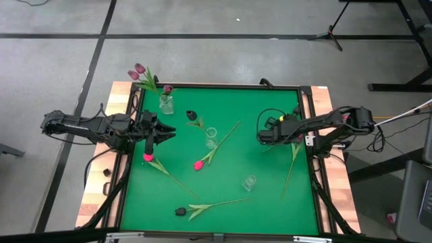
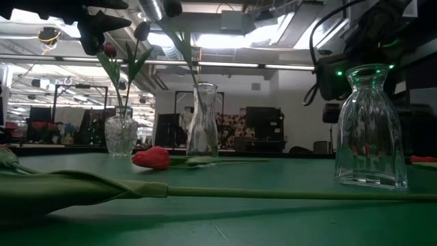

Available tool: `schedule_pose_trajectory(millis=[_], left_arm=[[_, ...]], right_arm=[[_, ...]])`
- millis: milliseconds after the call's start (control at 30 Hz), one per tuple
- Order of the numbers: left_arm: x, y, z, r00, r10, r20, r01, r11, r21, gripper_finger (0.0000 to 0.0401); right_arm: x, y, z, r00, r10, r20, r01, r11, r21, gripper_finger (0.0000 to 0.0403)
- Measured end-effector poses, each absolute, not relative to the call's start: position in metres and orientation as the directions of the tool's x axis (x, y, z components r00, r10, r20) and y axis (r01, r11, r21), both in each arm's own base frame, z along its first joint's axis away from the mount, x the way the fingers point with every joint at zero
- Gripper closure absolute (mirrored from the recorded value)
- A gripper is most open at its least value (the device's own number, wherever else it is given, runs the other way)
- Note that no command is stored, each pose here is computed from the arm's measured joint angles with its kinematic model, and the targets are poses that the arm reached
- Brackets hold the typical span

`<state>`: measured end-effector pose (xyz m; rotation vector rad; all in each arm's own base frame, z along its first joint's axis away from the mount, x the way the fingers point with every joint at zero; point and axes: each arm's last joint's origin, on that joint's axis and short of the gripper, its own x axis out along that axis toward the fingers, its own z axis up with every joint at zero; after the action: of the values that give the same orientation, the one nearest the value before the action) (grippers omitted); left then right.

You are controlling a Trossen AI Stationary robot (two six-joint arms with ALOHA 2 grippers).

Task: Sort flowers into vase by color
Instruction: Put the top black tulip into the center transparent vase

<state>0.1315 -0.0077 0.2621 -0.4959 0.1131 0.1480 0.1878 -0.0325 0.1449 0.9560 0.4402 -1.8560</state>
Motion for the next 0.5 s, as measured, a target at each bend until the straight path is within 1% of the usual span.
schedule_pose_trajectory(millis=[67,233,500], left_arm=[[0.131,-0.008,0.262,0.983,0.114,-0.144,-0.169,0.869,-0.465,0.0264],[0.131,-0.008,0.262,0.983,0.114,-0.145,-0.169,0.869,-0.464,0.0264],[0.131,-0.008,0.262,0.982,0.114,-0.149,-0.171,0.87,-0.463,0.0265]], right_arm=[[0.186,-0.032,0.145,-0.241,-0.577,-0.78,0.868,-0.487,0.093,0.0228],[0.19,-0.032,0.138,-0.248,-0.568,-0.785,0.867,-0.492,0.082,0.0228],[0.194,-0.032,0.117,-0.323,-0.537,-0.779,0.844,-0.537,0.02,0.0228]])
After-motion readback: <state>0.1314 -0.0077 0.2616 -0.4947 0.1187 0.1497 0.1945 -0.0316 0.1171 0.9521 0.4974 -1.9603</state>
